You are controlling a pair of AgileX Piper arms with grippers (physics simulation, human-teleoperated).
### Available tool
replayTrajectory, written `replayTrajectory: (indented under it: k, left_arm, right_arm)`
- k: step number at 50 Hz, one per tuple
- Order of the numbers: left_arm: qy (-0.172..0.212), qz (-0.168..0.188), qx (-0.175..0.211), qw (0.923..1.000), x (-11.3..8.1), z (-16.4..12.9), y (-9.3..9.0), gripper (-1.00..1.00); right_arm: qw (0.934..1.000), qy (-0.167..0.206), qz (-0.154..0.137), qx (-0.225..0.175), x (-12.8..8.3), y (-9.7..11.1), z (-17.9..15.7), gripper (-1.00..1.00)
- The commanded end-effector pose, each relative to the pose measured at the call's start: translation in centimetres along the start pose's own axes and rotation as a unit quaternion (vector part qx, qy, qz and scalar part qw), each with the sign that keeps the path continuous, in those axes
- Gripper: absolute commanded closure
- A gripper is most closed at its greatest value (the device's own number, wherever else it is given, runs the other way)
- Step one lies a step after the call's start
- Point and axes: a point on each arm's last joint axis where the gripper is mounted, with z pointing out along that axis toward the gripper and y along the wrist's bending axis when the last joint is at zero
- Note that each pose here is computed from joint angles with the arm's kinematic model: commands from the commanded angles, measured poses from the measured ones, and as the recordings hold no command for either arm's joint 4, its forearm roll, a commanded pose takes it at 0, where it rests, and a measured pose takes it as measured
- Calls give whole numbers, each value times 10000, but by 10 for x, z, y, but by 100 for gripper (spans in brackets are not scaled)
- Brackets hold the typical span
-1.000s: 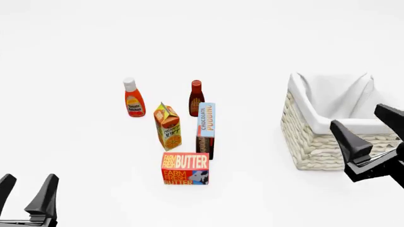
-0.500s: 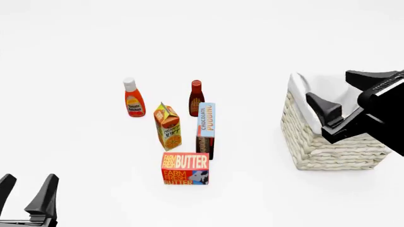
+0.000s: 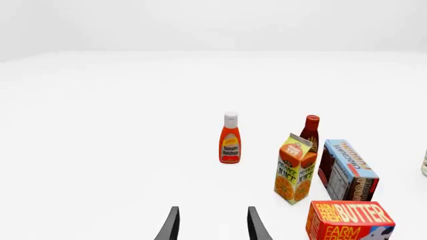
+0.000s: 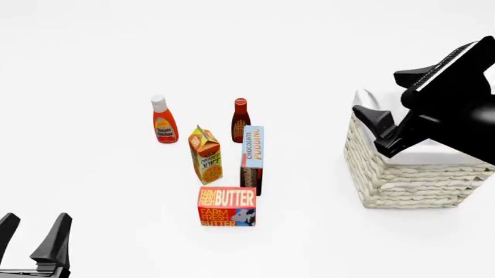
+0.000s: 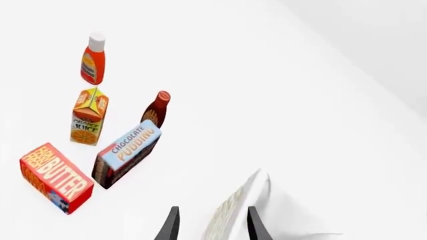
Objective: Pick the butter and place it in the basket.
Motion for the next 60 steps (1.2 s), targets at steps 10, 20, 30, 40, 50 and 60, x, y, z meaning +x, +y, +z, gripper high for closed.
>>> replayTrajectory:
  k: [10,20,30,40,50,60]
  left_arm:
    - [0,0,0,10000,0,0,0,-100]
    - [0,0,0,10000,0,0,0,-100]
    - [0,0,0,10000,0,0,0,-100]
    - [0,0,0,10000,0,0,0,-100]
    - [0,0,0,10000,0,0,0,-100]
    - [0,0,0,10000,0,0,0,-100]
  right_arm:
    - [9958,326,-625,-589,-22,6,23,-100]
    - [9921,484,-859,-774,-27,7,33,-100]
    - [9881,736,-943,-964,-25,11,49,-100]
    - [9811,1003,-1022,-1299,-30,19,65,-100]
    - [9741,1217,-1141,-1525,-32,25,80,-100]
    - [9688,1275,-1296,-1683,-36,30,86,-100]
